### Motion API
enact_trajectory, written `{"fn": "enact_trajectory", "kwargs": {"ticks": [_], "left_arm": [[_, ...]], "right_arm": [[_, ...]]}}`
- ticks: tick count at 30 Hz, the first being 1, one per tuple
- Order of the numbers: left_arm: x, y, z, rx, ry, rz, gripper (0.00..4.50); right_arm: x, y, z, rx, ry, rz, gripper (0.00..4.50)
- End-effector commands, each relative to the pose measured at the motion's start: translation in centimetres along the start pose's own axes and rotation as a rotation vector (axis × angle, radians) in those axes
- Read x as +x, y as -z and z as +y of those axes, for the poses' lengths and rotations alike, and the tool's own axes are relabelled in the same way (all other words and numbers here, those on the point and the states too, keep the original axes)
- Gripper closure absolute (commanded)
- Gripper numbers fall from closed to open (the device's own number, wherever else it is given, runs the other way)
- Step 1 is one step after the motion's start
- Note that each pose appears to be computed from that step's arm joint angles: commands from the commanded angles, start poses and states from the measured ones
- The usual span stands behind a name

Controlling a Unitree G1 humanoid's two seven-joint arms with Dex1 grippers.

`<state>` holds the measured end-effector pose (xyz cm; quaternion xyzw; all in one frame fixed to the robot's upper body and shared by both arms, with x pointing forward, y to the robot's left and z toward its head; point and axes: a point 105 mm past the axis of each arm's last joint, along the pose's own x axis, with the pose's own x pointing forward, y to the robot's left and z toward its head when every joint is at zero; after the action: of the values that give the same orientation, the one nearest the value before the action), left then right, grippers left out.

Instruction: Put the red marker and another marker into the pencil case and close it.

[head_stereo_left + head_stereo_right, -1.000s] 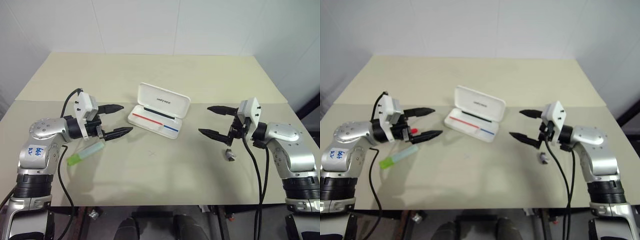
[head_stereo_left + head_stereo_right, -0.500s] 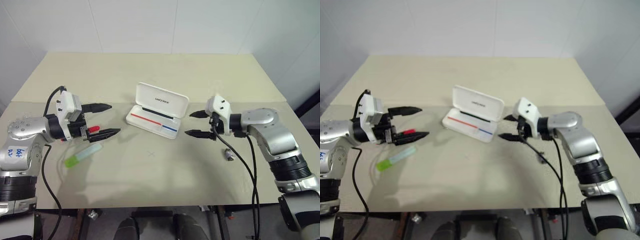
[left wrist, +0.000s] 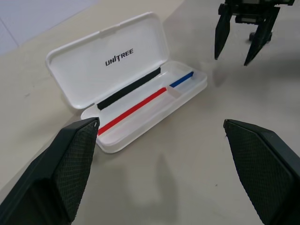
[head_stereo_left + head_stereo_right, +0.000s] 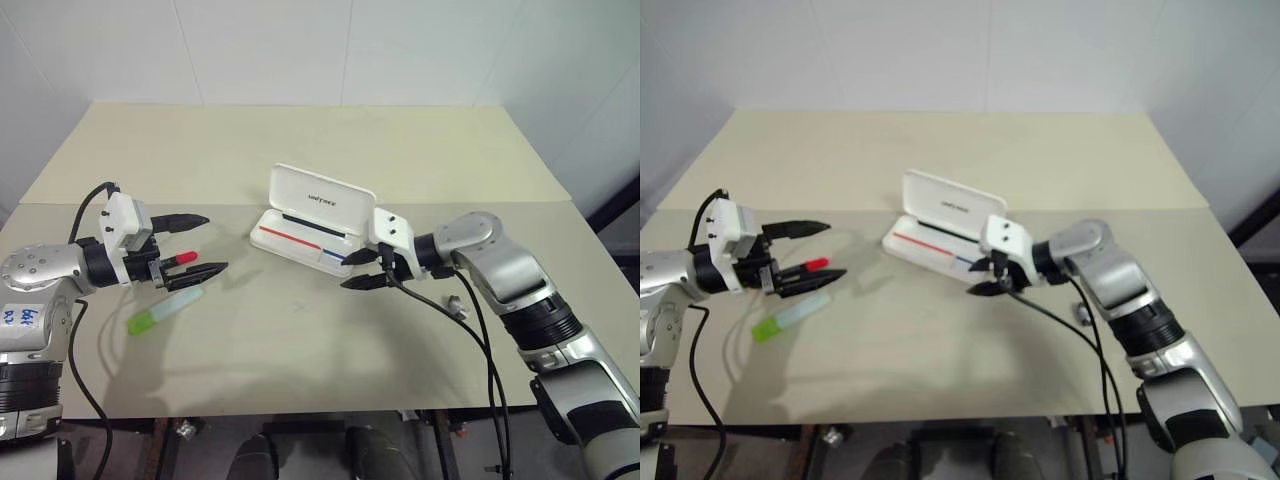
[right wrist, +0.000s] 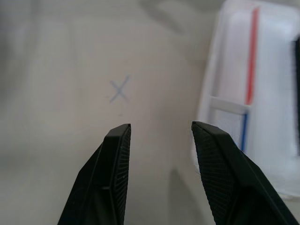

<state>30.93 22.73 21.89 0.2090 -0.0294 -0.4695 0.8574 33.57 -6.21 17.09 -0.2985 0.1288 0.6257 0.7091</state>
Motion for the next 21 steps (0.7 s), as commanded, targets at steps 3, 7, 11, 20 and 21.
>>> {"fn": "enact_trajectory", "kwargs": {"ticks": [3, 7, 11, 20, 21], "left_arm": [[-1.7, -0.3, 0.3, 0.029, -0.042, 0.019, 0.00], [-1.9, 0.0, -0.1, 0.019, -0.059, 0.015, 0.00], [-2.0, 0.1, -0.6, 0.011, -0.072, 0.006, 0.00], [-1.8, 0.1, -0.2, 0.008, -0.095, -0.009, 0.00], [-1.7, 0.1, -0.1, 0.009, -0.097, -0.010, 0.00]], "right_arm": [[0.7, -0.4, -0.9, -0.051, -0.004, 0.055, 2.33], [1.1, -0.5, -1.9, -0.066, 0.008, 0.072, 2.33], [1.3, -0.8, -2.7, -0.082, 0.016, 0.083, 2.33], [3.3, -0.8, -4.0, -0.080, 0.027, 0.097, 2.33], [3.5, -0.8, -4.1, -0.078, 0.026, 0.097, 2.33]]}}
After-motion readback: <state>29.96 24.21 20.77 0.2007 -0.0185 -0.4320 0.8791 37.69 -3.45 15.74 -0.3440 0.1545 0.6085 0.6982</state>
